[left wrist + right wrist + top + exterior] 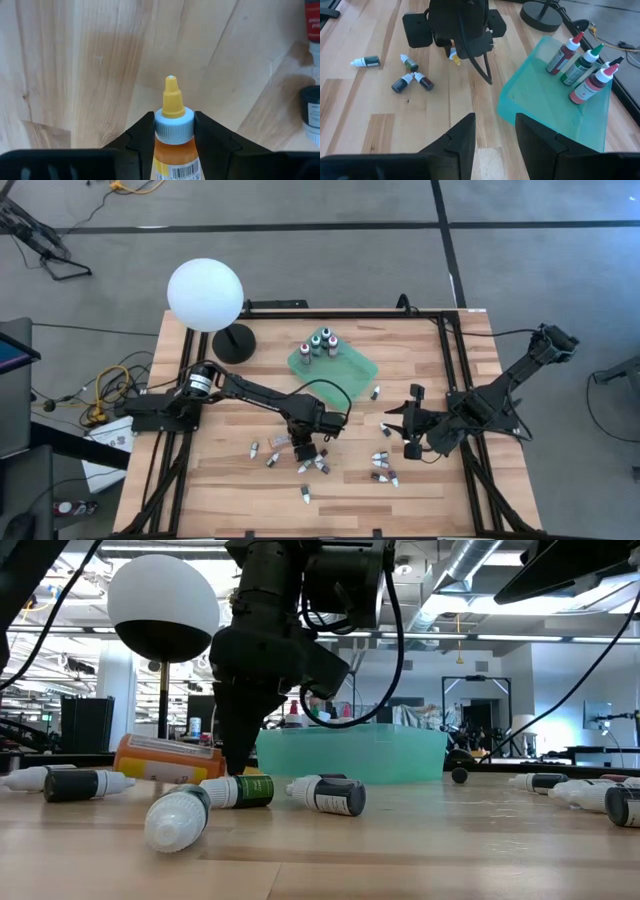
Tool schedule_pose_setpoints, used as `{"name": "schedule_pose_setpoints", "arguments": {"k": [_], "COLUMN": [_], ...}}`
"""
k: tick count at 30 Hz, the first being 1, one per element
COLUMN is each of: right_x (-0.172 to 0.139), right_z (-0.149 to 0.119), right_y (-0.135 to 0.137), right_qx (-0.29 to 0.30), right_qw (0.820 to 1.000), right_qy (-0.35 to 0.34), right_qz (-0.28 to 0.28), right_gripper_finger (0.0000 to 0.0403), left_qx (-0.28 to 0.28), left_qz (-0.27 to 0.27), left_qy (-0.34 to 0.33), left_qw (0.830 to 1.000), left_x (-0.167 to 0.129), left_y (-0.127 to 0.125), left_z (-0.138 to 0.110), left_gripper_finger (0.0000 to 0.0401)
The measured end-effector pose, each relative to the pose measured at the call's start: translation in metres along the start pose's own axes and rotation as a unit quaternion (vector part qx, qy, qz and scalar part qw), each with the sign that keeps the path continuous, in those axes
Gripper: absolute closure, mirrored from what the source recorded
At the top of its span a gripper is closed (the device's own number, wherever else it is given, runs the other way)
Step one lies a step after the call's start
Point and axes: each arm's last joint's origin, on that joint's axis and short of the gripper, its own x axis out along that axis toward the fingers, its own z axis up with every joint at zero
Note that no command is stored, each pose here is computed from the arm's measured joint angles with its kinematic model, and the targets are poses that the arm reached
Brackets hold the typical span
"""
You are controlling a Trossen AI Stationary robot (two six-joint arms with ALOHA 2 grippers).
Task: Pick & Place food coloring
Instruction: Put the yellow food coloring bottle into the green bin
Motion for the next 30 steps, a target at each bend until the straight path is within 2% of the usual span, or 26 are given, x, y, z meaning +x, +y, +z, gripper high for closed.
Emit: {"name": "schedule_pose_setpoints", "arguments": {"k": [17,24,30], "right_x": [0.000,0.000,0.000], "right_z": [0.000,0.000,0.000], "right_y": [0.000,0.000,0.000], "right_qx": [0.000,0.000,0.000], "right_qw": [1.000,1.000,1.000], "right_qy": [0.000,0.000,0.000], "right_qz": [0.000,0.000,0.000], "right_gripper_finger": [0.0272,0.0272,0.0272], "left_qx": [0.013,0.014,0.004], "left_qz": [0.004,0.019,0.045], "left_qy": [-0.027,-0.076,-0.163], "left_qw": [1.000,0.997,0.986], "left_x": [-0.005,-0.032,-0.067], "left_y": [-0.001,-0.001,-0.002], "left_z": [0.002,-0.006,-0.016], "left_gripper_finger": [0.0295,0.0295,0.0295]}}
